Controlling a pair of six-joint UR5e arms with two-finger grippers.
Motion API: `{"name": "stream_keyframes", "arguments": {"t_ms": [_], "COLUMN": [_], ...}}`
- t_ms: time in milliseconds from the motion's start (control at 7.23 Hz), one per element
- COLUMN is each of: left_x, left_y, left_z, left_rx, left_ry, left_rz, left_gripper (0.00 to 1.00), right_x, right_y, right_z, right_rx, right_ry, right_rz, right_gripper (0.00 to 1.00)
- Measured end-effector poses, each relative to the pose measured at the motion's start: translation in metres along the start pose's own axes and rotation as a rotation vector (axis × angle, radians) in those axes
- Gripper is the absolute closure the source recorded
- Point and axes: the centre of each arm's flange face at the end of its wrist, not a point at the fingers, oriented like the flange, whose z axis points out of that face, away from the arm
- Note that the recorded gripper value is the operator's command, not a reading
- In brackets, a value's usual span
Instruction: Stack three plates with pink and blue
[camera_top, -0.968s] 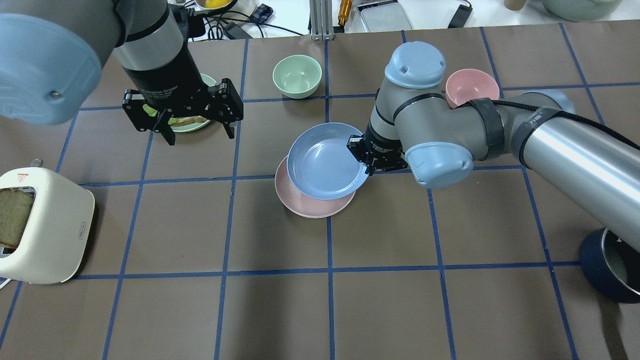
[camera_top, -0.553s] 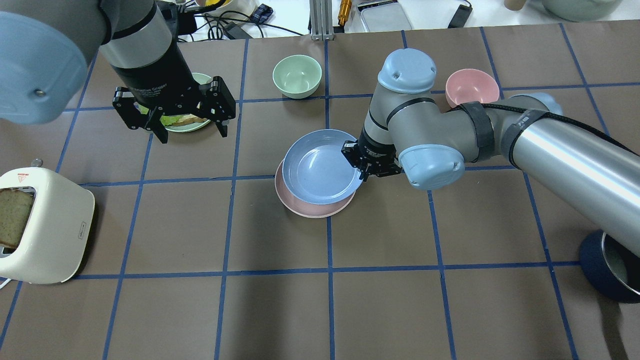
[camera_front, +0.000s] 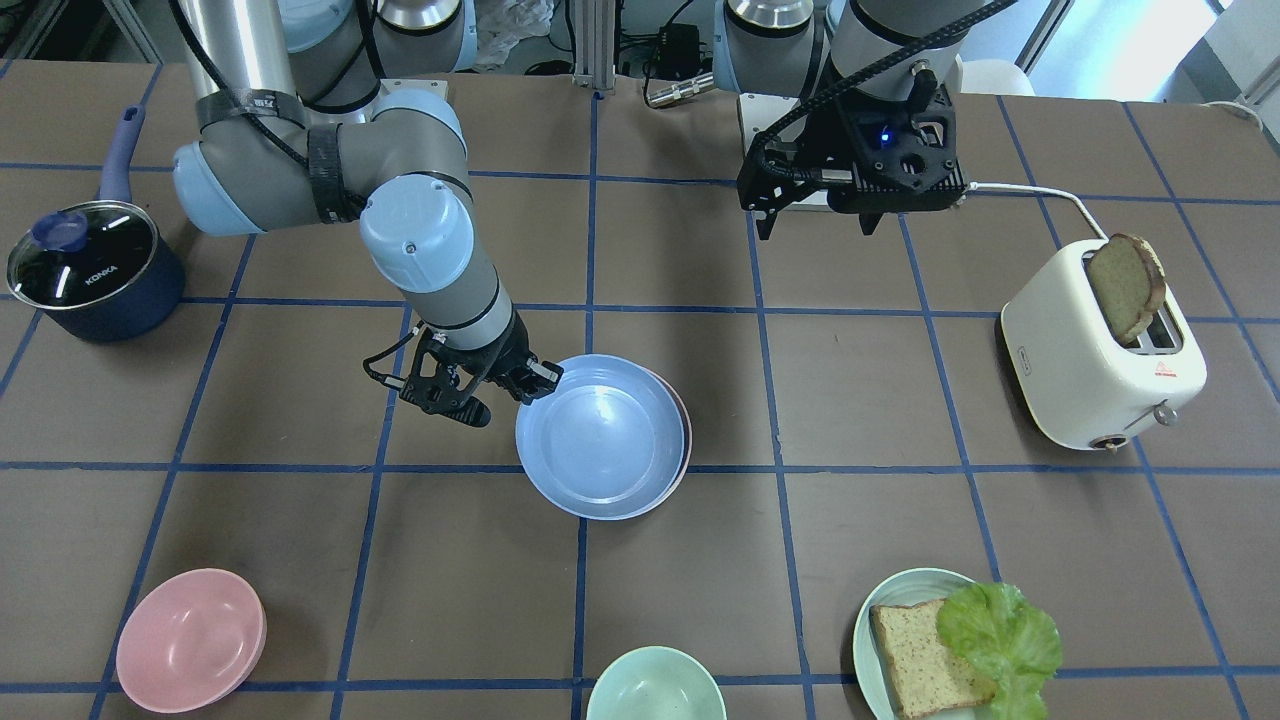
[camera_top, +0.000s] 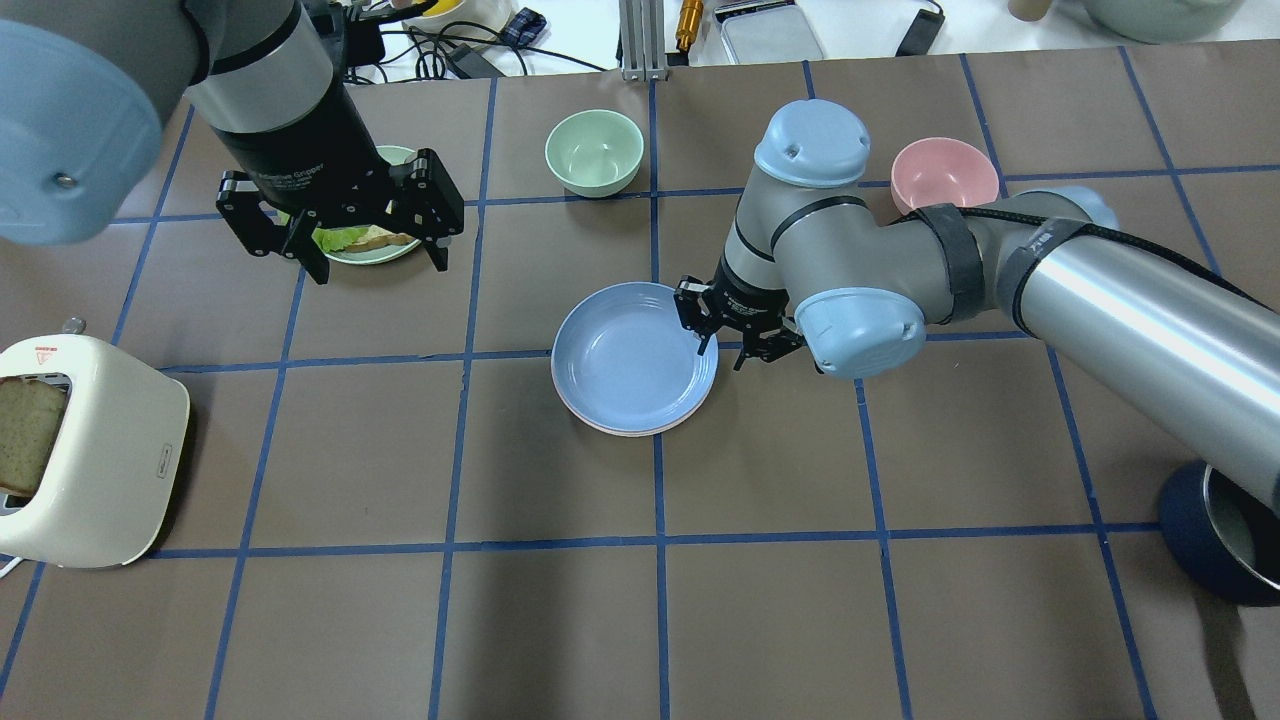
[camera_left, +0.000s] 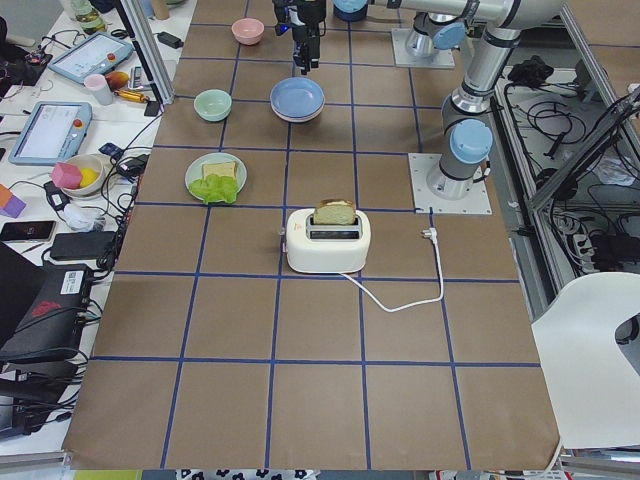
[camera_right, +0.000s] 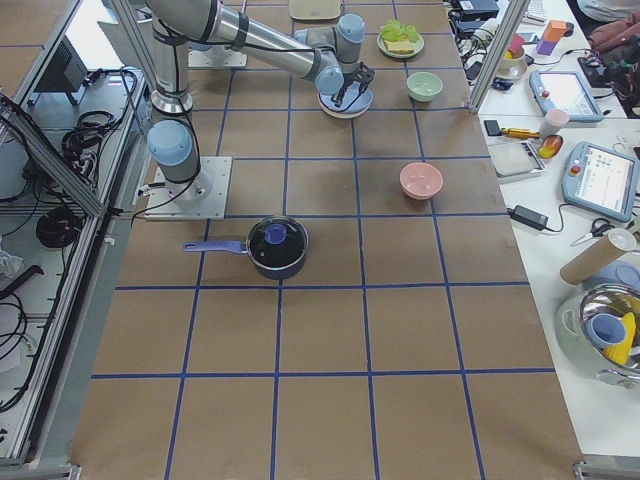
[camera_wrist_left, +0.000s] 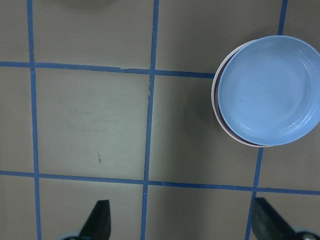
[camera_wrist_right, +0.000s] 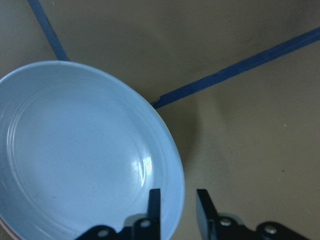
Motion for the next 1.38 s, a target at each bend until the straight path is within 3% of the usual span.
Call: {"name": "stream_keyframes", "arguments": {"t_ms": [138, 415, 691, 1106, 1383], "left_x": [0.000, 0.000, -0.001, -0.001, -0.003], "left_y": [0.000, 0.002, 0.003, 0.006, 0.007], "left_z": [-0.001, -0.004, -0.007, -0.008, -0.007], "left_rx": [0.001, 0.003, 0.008, 0.010, 0.008], "left_ry": [0.001, 0.001, 0.003, 0.004, 0.003], "left_rz": [0.000, 0.000, 0.000, -0.003, -0.008], "left_gripper": [0.00, 0.00, 0.00, 0.00, 0.00], "right_x": [0.008, 0.033, 0.064, 0.084, 0.093], "right_y": [-0.015, -0.061, -0.086, -0.035, -0.019], "right_z": [-0.013, -0.068, -0.138, -0.234, -0.250], "right_rx": [0.029, 0.089, 0.098, 0.126, 0.122], "right_ry": [0.011, 0.081, 0.143, 0.145, 0.149], "right_rz": [-0.024, -0.188, -0.332, -0.448, -0.486], "right_gripper": [0.20, 0.16, 0.00, 0.00, 0.00]}}
